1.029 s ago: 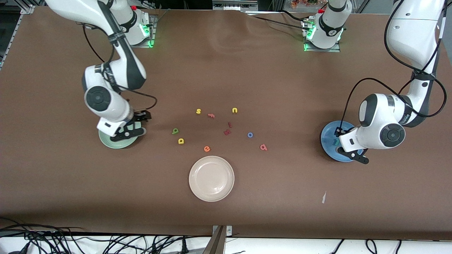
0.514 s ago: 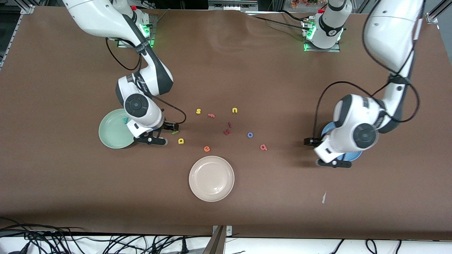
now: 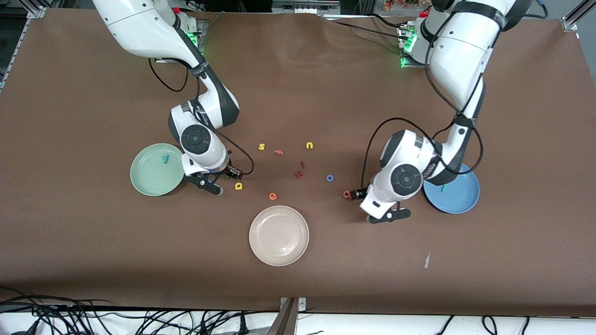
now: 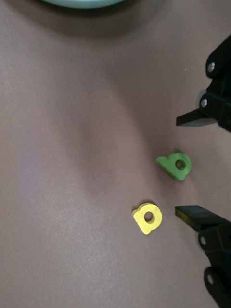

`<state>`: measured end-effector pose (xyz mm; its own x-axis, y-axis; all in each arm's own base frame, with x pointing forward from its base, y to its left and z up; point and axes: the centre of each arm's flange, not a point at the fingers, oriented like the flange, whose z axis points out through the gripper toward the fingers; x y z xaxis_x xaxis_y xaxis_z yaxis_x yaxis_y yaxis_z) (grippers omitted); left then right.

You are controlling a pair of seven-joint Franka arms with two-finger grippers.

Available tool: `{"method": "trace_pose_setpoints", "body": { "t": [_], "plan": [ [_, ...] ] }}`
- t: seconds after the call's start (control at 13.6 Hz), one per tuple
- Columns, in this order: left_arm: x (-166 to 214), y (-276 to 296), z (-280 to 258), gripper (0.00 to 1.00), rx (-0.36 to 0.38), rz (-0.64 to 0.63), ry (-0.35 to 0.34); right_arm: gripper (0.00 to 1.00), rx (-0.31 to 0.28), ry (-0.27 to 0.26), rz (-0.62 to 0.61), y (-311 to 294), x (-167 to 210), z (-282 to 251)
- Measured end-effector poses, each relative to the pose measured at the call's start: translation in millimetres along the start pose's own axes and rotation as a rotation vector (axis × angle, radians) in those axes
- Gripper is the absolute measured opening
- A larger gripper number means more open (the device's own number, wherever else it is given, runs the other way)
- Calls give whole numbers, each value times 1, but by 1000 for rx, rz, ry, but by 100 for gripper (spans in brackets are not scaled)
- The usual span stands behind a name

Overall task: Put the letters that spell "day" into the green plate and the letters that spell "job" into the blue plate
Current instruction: 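Grasp the pink b with the left gripper while the right gripper grasps green b, then drop the pink b on the blue plate while the right gripper drops green b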

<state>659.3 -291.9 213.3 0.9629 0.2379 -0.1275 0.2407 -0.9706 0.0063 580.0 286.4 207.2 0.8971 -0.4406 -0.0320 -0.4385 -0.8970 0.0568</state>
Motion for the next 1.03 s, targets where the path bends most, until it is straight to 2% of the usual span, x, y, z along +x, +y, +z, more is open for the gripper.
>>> {"method": "trace_pose_setpoints", "body": {
  "t": [0.07, 0.29, 0.37, 0.44, 0.51, 0.59, 0.66, 0.73, 0.81, 0.88, 0.96, 1.03],
  "plan": [
    [-4, 11, 8, 100, -11, -26, 14, 70, 1, 0, 7, 0, 0, 2],
    [-13, 28, 32, 97, -24, -78, 17, 68, -13, -12, 12, 1, -1, 15],
    [-14, 30, 33, 92, -31, -86, 15, 66, -17, -16, 13, 1, -2, 19],
    [-15, 32, 34, 91, -37, -94, 14, 65, -21, -19, 13, 2, -2, 23],
    [-16, 33, 35, 83, -38, -102, 12, 64, -24, -22, 14, 2, -2, 26],
    [-18, 35, 37, 83, -37, -112, 10, 61, -26, -24, 13, 2, -3, 28],
    [-20, 37, 40, 77, -34, -120, 7, 48, -27, -25, 12, 2, -4, 29],
    [-23, 40, 44, 69, -32, -122, 4, 40, -28, -26, 11, 1, -4, 29],
    [-25, 41, 46, 69, -30, -127, 2, 40, -28, -25, 10, 1, -5, 29],
    [-25, 42, 47, 62, -30, -131, 2, 30, -26, -24, 8, -1, -6, 29],
    [-25, 42, 46, 62, -30, -138, 2, 29, -26, -23, 4, -2, -8, 29],
    [-24, 41, 45, 54, -30, -145, 4, 29, -26, -23, 1, -4, -10, 28]
  ]
}}
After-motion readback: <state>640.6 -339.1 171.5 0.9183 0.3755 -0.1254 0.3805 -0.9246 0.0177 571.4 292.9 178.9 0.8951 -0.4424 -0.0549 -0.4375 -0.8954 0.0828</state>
